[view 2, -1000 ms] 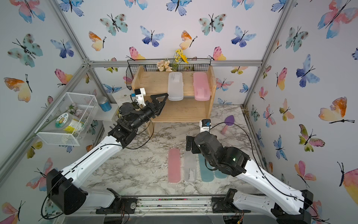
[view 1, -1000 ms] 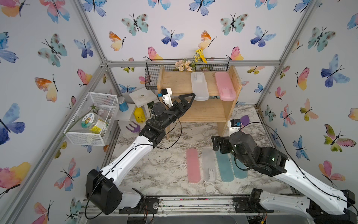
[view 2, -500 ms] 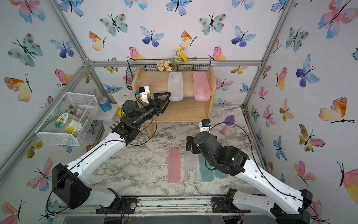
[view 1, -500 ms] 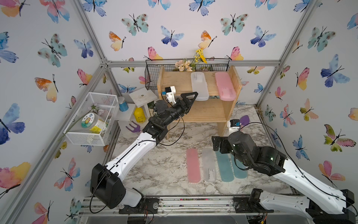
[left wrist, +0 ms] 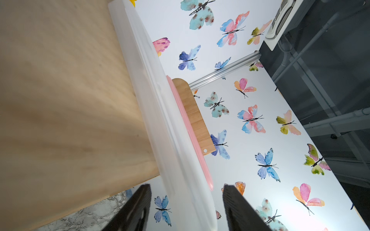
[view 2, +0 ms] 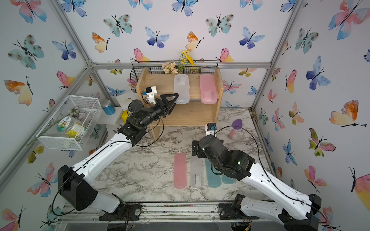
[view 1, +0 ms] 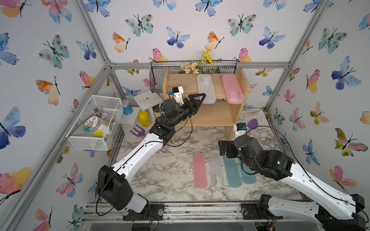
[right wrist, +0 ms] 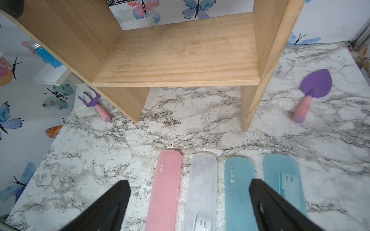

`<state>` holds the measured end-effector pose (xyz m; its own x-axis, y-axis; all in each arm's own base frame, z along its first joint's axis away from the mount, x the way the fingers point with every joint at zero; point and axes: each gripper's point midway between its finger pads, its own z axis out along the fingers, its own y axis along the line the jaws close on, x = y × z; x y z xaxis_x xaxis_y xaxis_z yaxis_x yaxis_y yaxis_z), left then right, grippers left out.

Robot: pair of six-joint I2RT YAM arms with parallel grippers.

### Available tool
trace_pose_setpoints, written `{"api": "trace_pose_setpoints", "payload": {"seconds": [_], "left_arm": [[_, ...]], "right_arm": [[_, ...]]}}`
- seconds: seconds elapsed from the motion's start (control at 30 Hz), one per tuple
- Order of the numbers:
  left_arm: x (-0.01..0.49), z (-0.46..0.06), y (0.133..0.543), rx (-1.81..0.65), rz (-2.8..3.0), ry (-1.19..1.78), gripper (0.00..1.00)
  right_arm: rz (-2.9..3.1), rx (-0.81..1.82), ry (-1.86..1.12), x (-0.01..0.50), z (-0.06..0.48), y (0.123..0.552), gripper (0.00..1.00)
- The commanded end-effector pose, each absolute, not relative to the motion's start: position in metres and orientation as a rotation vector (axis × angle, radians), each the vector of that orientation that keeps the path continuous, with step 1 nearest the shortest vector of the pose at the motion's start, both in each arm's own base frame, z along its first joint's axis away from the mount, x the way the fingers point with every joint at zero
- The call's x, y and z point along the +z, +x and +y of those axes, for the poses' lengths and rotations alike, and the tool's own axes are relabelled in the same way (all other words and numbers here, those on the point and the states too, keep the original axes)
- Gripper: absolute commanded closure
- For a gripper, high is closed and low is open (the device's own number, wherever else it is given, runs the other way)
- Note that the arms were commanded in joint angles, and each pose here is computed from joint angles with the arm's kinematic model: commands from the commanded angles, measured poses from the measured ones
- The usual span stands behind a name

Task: Remove the pencil cases from the shelf
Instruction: Pick up the pencil case from the shelf.

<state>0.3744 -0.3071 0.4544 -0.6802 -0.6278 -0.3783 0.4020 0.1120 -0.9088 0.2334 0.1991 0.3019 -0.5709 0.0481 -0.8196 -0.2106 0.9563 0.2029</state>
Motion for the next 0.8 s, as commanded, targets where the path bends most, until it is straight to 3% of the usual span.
{"api": "trace_pose_setpoints", "payload": {"seconds": [0.0, 0.47, 0.77], "left_arm": [[0.460, -0.311, 0.368, -1.688, 1.627, -0.170, 0.47], [0.444, -0.310, 0.369, -1.655, 1.665, -0.186, 0.80], [0.426, -0.290, 0.350, -1.479, 1.675, -0.084, 0.88]], "right_arm": [[2.162, 0.333, -0.129, 0.298, 0.200, 0.235, 0.01], [2.167, 0.327, -0.132, 0.297, 0.200, 0.236, 0.01], [2.115, 0.410, -0.154, 0.321, 0.203, 0.232, 0.01]]}}
